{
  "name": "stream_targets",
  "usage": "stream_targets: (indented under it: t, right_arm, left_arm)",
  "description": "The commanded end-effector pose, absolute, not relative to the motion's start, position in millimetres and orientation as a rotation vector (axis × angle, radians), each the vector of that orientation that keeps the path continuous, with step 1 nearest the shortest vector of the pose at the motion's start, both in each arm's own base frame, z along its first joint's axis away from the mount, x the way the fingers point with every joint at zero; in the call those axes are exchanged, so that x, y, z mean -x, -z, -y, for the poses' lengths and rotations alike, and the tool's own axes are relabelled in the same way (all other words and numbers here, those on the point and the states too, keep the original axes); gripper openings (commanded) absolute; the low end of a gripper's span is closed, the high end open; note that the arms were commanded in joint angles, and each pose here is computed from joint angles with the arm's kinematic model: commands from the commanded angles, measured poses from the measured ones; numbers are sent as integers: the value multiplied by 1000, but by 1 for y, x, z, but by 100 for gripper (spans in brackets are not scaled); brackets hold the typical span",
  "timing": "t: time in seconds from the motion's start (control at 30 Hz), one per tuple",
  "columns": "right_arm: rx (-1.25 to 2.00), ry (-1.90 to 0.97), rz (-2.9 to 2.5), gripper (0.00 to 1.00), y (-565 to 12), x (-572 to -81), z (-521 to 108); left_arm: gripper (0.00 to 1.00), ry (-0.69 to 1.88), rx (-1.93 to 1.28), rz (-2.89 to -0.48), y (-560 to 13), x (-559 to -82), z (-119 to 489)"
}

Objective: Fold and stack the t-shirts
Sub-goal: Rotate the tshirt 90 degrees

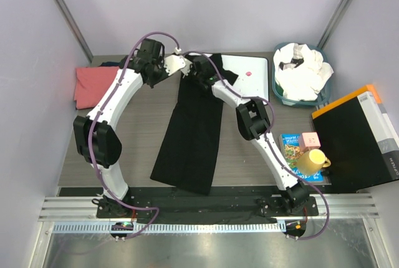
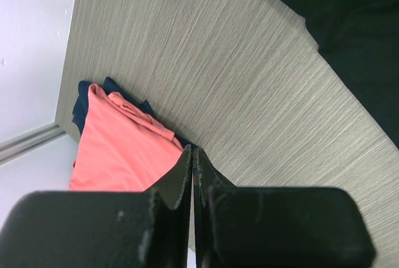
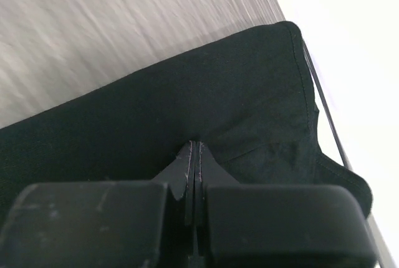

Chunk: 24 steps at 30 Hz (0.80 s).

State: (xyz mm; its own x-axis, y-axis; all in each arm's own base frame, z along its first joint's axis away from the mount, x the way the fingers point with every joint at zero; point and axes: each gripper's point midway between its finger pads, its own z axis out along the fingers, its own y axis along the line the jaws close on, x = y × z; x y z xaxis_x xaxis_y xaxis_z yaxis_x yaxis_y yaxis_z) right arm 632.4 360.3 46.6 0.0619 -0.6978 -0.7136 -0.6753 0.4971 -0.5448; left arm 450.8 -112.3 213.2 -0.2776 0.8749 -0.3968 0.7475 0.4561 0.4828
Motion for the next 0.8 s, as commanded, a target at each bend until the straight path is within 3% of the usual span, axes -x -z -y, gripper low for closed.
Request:
stream_targets:
  t: [0.0, 0.23, 0.37, 0.4, 0.47, 0.5, 0.57, 0.63, 0.7, 0.77]
  right_arm:
    - [1298, 33, -1522, 1, -34, -624, -389]
    - [979, 246, -1395, 2, -115, -665, -363]
    - [738, 328, -1349, 23, -185, -669, -335]
    - [714, 325, -1353, 35, -199, -666, -330]
    - [660, 243, -1365, 44, -243, -651, -322]
    - [706, 194, -1429, 50, -237, -642, -320]
    - [843, -35, -1545, 51, -239, -603, -327]
    - [1108, -313, -1601, 38, -217, -546, -350]
    - [1333, -429, -1743, 1, -178, -481, -336]
    - [1519, -535, -1875, 1, -126, -419, -319]
  left_arm:
    - [0, -295, -1288, -2082, -217, -458, 110]
    - [0, -297, -1243, -2090, -217, -458, 110]
    - [0, -305, -1231, -2074, -224, -456, 113]
    - [0, -307, -1231, -2068, -225, -455, 114]
    - [1, -320, -1219, -2057, -232, -452, 113]
    - [0, -327, -1220, -2048, -234, -451, 115]
    - [1, -351, -1229, -2028, -240, -445, 113]
    - [1, -362, -1236, -2022, -241, -441, 112]
    - [1, -391, -1240, -2005, -248, -436, 107]
    - [0, -410, -1241, -1993, -255, -432, 102]
